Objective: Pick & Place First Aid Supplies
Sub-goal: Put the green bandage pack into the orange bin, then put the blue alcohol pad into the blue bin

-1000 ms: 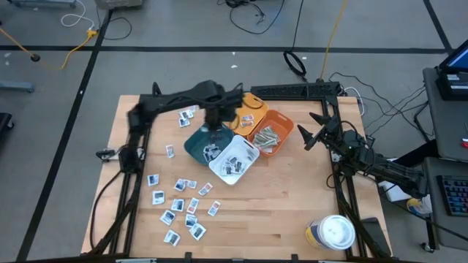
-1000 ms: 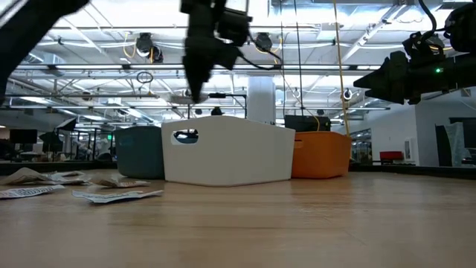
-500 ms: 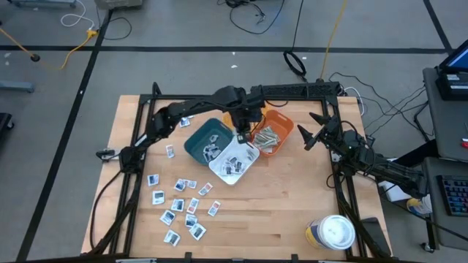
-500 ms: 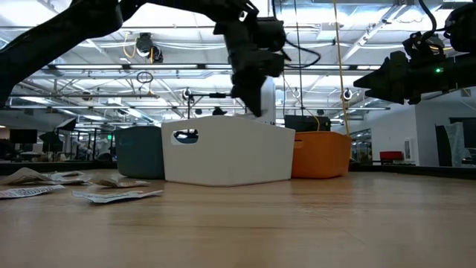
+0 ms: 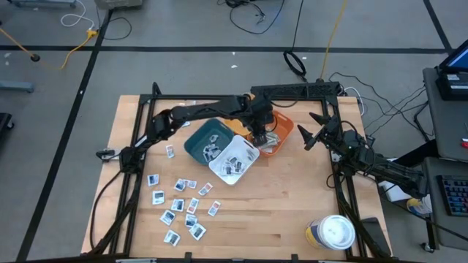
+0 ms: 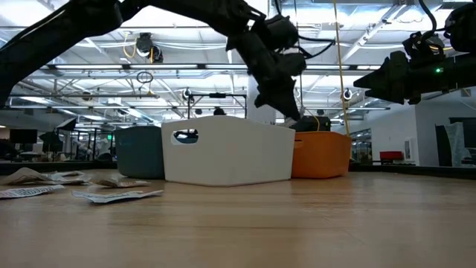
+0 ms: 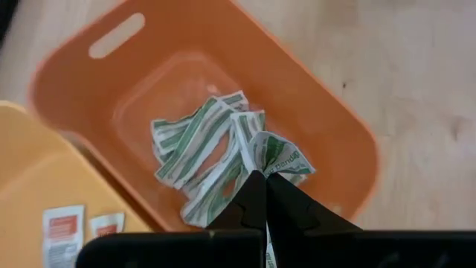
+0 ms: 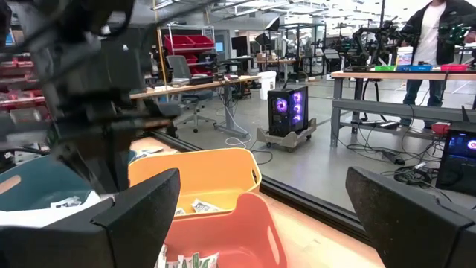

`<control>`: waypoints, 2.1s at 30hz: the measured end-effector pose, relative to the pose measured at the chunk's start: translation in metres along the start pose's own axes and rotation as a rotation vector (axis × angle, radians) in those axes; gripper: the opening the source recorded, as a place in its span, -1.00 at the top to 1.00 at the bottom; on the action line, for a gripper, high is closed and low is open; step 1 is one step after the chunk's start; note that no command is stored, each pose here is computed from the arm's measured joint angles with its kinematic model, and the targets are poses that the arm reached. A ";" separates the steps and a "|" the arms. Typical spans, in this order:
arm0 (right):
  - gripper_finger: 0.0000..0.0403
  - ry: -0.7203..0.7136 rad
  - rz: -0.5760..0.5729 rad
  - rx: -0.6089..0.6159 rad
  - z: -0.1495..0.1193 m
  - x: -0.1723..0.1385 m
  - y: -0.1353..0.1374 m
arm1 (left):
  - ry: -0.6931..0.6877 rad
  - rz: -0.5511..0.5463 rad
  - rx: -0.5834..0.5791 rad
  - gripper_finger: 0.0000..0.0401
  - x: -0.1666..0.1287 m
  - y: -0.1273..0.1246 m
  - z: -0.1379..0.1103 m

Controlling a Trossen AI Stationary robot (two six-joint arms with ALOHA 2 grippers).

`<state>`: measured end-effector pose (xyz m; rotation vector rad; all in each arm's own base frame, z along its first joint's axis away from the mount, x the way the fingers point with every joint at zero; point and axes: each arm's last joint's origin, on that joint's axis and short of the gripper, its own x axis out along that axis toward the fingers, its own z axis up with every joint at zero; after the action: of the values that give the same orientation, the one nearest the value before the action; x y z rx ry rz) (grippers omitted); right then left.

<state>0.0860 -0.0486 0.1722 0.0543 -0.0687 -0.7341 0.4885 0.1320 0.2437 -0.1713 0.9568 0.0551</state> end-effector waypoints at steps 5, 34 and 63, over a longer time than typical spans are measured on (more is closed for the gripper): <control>-0.87 0.000 0.000 0.000 0.000 0.000 0.000 | -0.029 -0.031 -0.026 0.97 0.016 0.001 -0.006; -0.87 0.000 0.000 0.000 0.000 0.000 0.000 | 0.034 -0.048 -0.232 -0.75 -0.004 0.032 -0.014; -0.87 0.001 0.000 0.000 0.000 0.000 0.000 | 0.572 0.133 -0.445 -0.75 -0.107 0.027 -0.068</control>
<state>0.0861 -0.0486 0.1721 0.0544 -0.0679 -0.7341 0.3683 0.1499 0.2896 -0.5545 1.5186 0.3584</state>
